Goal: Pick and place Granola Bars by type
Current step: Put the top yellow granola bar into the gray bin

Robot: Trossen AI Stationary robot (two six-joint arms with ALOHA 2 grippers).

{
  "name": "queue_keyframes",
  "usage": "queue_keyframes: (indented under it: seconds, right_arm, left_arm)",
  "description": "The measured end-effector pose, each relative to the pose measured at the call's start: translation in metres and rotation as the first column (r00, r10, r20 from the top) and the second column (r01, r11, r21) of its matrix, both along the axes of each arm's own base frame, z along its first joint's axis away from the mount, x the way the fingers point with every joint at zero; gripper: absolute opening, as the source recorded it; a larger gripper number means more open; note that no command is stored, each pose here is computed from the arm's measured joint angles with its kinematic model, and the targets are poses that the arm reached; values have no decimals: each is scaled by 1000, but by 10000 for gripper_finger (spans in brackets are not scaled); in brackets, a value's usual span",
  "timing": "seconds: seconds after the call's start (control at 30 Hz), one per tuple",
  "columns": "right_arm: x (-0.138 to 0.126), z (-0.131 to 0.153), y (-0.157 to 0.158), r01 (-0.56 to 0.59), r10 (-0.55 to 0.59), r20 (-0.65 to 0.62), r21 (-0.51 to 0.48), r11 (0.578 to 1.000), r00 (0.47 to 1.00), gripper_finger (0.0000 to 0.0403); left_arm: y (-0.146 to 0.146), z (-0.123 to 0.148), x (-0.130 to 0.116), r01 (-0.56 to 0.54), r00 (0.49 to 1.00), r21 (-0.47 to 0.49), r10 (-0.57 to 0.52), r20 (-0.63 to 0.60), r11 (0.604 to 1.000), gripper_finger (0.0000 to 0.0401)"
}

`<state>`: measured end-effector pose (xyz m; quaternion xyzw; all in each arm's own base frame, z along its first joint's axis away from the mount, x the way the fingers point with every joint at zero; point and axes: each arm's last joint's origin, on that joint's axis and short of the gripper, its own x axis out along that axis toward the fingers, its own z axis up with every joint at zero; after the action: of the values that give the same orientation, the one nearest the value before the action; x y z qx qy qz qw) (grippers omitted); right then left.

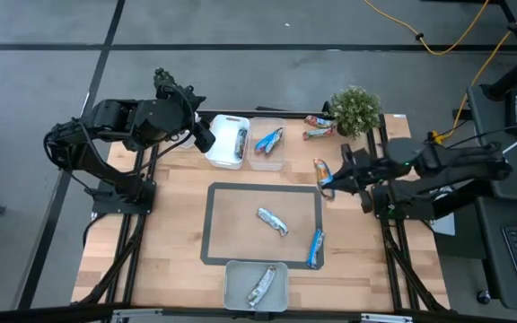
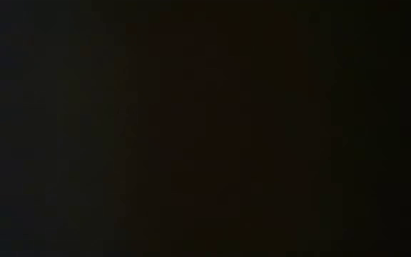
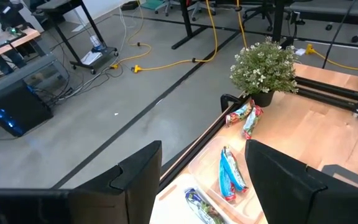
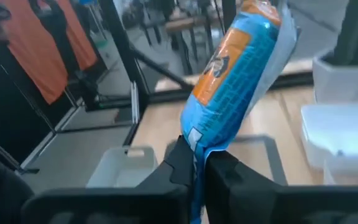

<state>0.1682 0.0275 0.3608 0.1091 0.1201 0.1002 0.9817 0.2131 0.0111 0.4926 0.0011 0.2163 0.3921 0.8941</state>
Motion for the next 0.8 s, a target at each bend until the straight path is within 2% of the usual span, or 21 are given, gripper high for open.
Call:
queue_keyframes:
  seconds: [0.13, 0.33, 0.43, 0.63, 0.8]
  right_arm:
    - [-3, 6, 2, -27, 30, 69, -39, 999, 997, 10]
    - [2, 9, 4, -34, 41, 109, -66, 997, 993, 31]
    - [6, 7, 5, -33, 43, 111, -83, 996, 993, 26]
    - [27, 0, -2, -26, 36, 93, -104, 994, 995, 11]
    - [55, 8, -7, -115, 118, 45, -67, 991, 992, 30]
  left_arm:
    - [0, 0, 0, -1, 1000, 0, 1, 0, 1000, 224]
    - [0, 0, 0, 0, 1000, 0, 0, 0, 1000, 224]
    - [0, 0, 0, 0, 1000, 0, 0, 0, 1000, 224]
    - [0, 0, 0, 0, 1000, 0, 0, 1, 1000, 224]
    - [0, 0, 0, 0, 1000, 0, 0, 0, 1000, 224]
